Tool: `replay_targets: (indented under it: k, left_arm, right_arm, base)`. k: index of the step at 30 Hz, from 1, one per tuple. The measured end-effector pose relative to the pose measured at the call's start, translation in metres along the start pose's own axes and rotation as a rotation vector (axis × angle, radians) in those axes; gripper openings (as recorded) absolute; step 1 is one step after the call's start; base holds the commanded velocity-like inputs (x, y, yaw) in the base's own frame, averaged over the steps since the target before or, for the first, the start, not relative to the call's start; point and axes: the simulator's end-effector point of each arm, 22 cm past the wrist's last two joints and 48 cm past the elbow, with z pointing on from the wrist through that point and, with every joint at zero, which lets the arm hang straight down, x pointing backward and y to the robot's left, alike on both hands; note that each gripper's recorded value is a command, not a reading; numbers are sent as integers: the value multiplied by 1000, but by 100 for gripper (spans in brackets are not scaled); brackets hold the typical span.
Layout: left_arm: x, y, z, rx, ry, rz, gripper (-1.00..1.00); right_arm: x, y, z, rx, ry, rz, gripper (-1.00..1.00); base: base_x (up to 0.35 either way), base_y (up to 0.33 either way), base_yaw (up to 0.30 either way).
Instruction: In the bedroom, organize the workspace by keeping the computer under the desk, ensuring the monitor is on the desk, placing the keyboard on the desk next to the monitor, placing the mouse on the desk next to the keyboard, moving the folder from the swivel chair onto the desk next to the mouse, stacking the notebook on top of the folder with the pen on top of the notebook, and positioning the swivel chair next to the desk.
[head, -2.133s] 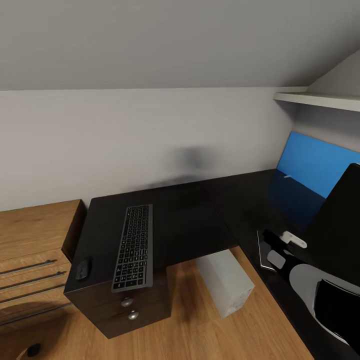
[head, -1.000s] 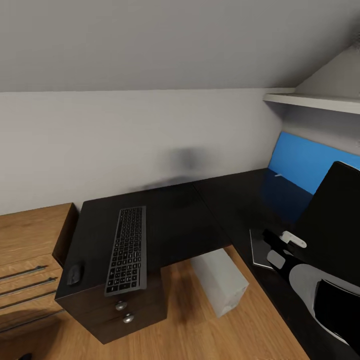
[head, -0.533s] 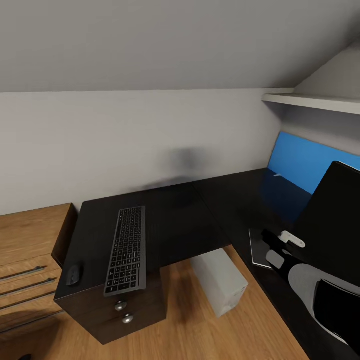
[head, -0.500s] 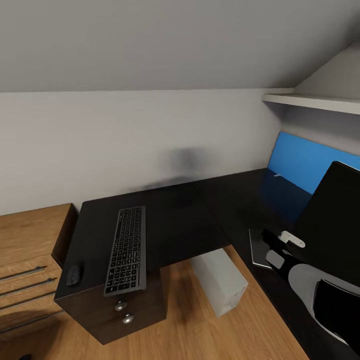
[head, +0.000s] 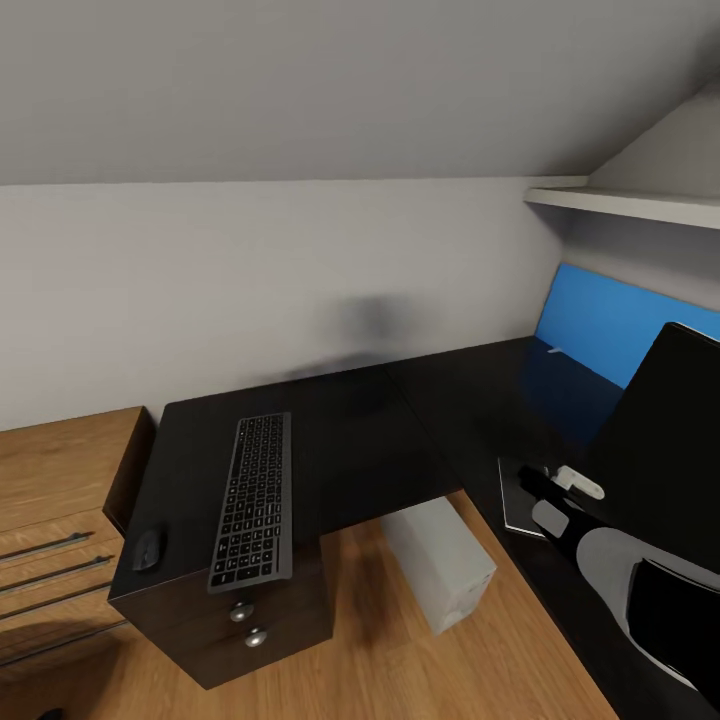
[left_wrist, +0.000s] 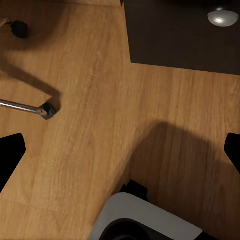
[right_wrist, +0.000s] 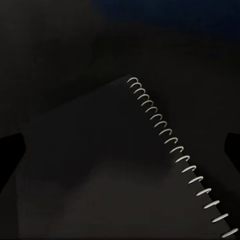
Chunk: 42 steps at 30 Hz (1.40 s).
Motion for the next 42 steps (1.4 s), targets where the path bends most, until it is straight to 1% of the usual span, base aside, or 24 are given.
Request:
replay_targets:
  k: [7,8,14,18,29,33,38,42]
  left_arm:
    - [0,0,0,0,0,0,100]
    - [1,0,1,0,0,0,100]
    - [5,-1,9,0,0,0,100]
    - [9,-2,14,0,2,1,100]
    - [18,-4,28,0,2,1,100]
    - [22,-5,34,0,1,0,100]
    - [26,-5,40,0,1,0,100]
    - [26,-5,40,0,1,1,100]
  right_arm:
    - [1,-1,0,2,7,0,100]
    - [5,-2,1,2,19,-1,100]
    - [15,-4,6,4,34,1,100]
    - [21,-6,9,7,38,15,100]
    - [35,-10,18,8,38,18,100]
    - [36,-11,21,3,22,-23,100]
    - [33,-13,25,4,-21,-6,100]
    - [33,-13,26,4,-21,-8,100]
  base:
    - [0,0,0]
    - [0,0,0]
    - [0,0,0]
    - [0,0,0]
    - [0,0,0]
    - [0,0,0]
    - [0,0,0]
    - [0,0,0]
